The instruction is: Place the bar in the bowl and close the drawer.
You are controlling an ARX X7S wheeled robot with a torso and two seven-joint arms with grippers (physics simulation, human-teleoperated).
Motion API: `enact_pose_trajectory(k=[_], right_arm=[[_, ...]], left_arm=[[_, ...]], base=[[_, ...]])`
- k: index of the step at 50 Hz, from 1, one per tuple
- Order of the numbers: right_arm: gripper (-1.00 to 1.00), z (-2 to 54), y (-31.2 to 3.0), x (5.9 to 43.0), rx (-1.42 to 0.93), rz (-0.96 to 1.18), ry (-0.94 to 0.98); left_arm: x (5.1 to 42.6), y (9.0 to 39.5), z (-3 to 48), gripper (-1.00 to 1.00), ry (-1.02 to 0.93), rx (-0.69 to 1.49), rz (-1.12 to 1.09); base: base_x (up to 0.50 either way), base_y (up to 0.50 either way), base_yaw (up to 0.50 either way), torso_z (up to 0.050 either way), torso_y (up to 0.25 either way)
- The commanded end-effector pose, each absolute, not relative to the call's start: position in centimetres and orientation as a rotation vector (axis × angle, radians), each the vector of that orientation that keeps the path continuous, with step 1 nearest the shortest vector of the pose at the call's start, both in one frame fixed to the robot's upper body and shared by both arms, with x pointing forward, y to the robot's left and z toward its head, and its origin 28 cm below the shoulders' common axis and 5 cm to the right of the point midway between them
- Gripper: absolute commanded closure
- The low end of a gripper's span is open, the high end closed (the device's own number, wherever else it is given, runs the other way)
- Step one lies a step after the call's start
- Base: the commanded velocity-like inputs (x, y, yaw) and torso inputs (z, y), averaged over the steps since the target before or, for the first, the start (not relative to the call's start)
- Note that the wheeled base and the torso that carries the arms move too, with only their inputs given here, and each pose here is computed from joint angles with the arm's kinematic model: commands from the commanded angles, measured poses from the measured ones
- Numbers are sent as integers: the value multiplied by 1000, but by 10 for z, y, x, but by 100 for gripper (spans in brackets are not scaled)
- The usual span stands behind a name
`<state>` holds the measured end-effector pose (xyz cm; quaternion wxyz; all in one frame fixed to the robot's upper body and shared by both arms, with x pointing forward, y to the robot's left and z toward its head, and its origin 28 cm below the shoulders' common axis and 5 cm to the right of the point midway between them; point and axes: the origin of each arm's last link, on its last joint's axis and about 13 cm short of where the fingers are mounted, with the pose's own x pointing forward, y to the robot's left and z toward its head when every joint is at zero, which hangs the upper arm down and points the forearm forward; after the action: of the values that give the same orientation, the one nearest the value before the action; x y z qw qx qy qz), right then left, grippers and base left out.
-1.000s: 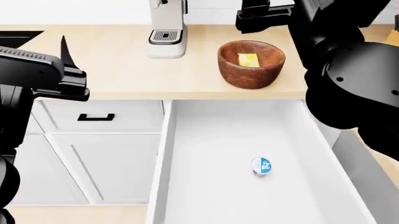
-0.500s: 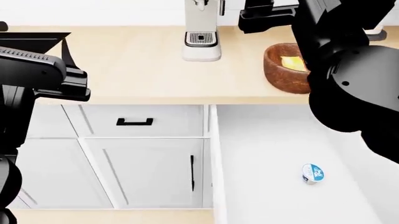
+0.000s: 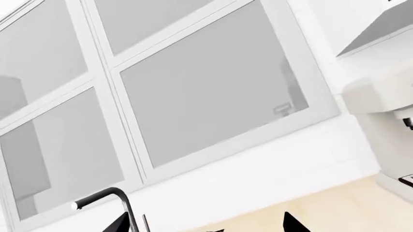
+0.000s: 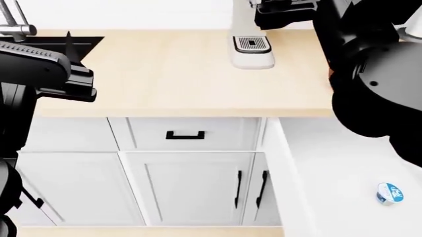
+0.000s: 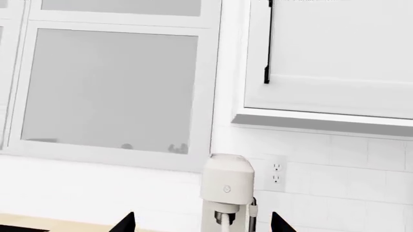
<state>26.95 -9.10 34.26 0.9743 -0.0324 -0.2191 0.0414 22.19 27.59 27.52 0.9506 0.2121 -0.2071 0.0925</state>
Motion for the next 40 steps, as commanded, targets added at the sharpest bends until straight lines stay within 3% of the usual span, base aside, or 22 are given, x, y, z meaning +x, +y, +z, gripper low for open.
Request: enact_pose_trajectory(k=[1,16,40], right_arm=[[-100,343,-94,267,-68,74,-440],[-100,342,-96,266,-60,67,-442],[-100,342,-96,268,-46,70,-447]], left_arm=[[232,269,292,-100,-456,454,157],[232,263,308,-100,-495,480,122],[234,261,303,-100,-492,483,111]], base=[[102,469,0,0,0],[114,408,0,0,0],[213,8,0,0,1]])
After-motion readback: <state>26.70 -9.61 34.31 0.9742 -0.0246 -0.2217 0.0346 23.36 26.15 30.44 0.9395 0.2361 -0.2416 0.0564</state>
